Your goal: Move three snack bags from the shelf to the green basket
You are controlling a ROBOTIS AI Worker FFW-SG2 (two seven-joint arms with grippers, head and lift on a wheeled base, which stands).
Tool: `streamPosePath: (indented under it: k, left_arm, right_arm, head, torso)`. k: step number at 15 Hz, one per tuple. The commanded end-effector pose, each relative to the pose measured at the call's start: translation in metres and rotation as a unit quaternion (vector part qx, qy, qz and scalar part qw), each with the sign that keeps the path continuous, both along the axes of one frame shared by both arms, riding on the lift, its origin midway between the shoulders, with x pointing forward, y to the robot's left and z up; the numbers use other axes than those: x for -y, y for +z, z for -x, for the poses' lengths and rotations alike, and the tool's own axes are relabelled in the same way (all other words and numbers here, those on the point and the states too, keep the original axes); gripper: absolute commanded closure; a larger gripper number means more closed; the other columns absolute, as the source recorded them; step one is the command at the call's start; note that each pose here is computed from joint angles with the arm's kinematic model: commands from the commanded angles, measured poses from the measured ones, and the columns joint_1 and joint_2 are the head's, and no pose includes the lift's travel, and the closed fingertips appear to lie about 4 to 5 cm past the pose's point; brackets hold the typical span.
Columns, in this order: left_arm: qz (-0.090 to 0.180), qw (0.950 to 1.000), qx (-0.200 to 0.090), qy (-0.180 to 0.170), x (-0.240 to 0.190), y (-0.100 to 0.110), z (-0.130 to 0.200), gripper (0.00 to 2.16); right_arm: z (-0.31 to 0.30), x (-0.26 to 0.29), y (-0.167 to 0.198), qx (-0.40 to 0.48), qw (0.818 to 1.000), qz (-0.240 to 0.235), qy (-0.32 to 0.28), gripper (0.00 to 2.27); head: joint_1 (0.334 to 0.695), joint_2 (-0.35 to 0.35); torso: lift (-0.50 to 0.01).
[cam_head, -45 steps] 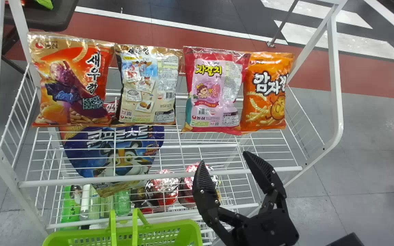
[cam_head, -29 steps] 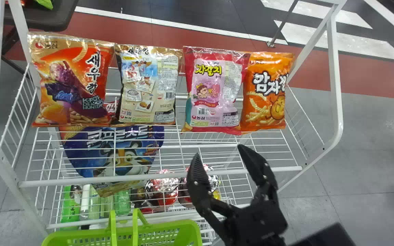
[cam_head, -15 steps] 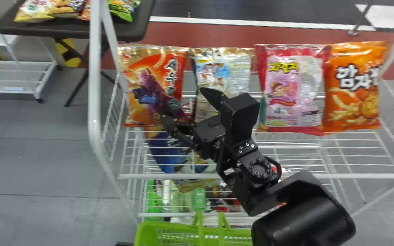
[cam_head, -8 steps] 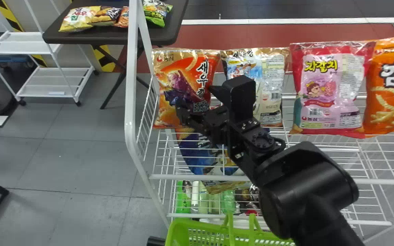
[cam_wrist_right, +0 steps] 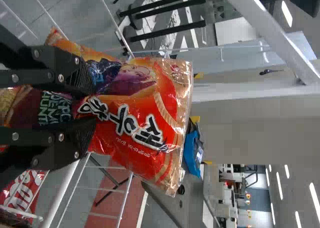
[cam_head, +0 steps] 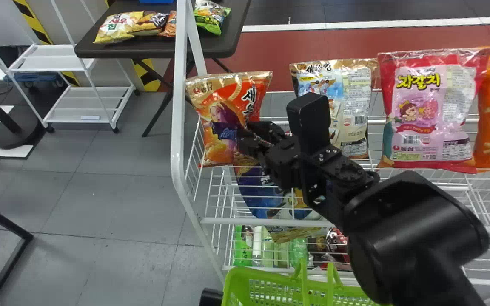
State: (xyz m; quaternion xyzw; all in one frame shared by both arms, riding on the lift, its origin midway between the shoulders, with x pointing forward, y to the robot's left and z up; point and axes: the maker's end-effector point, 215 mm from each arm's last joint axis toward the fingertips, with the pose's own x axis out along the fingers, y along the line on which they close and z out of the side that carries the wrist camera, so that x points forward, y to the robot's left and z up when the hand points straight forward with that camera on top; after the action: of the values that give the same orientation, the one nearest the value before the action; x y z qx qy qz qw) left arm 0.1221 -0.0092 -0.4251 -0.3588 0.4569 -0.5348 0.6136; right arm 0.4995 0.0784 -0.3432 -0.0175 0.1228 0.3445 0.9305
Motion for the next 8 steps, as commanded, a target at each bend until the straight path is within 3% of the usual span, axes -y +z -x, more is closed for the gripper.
streamPosePath:
  k: [1, 6, 7, 8]
  left_arm:
    - [0.001, 1.0, -0.001, 0.001, 0.001, 0.0, 0.0, 1.55]
    - [0.002, 1.0, 0.001, 0.003, 0.004, 0.002, -0.001, 1.55]
    - [0.002, 1.0, 0.001, 0.003, 0.004, 0.002, -0.001, 1.55]
    - [0.002, 1.0, 0.001, 0.003, 0.004, 0.002, -0.001, 1.55]
  right_arm:
    - [0.019, 0.015, 0.021, 0.019, 1.0, -0.002, -0.001, 2.13]
    - [0.075, 0.097, 0.075, 0.036, 0.999, -0.004, -0.034, 2.13]
    - [0.088, 0.118, 0.082, 0.033, 0.999, -0.006, -0.042, 2.13]
    - [0.103, 0.141, 0.089, 0.03, 0.998, -0.005, -0.054, 2.13]
  head:
    - [0.695, 0.135]
    - [0.695, 0.057]
    - [0.695, 0.03]
    - [0.695, -0.043]
  torso:
    - [-0.048]
    - [-0.048]
    - [-0.048]
    - [-0.048]
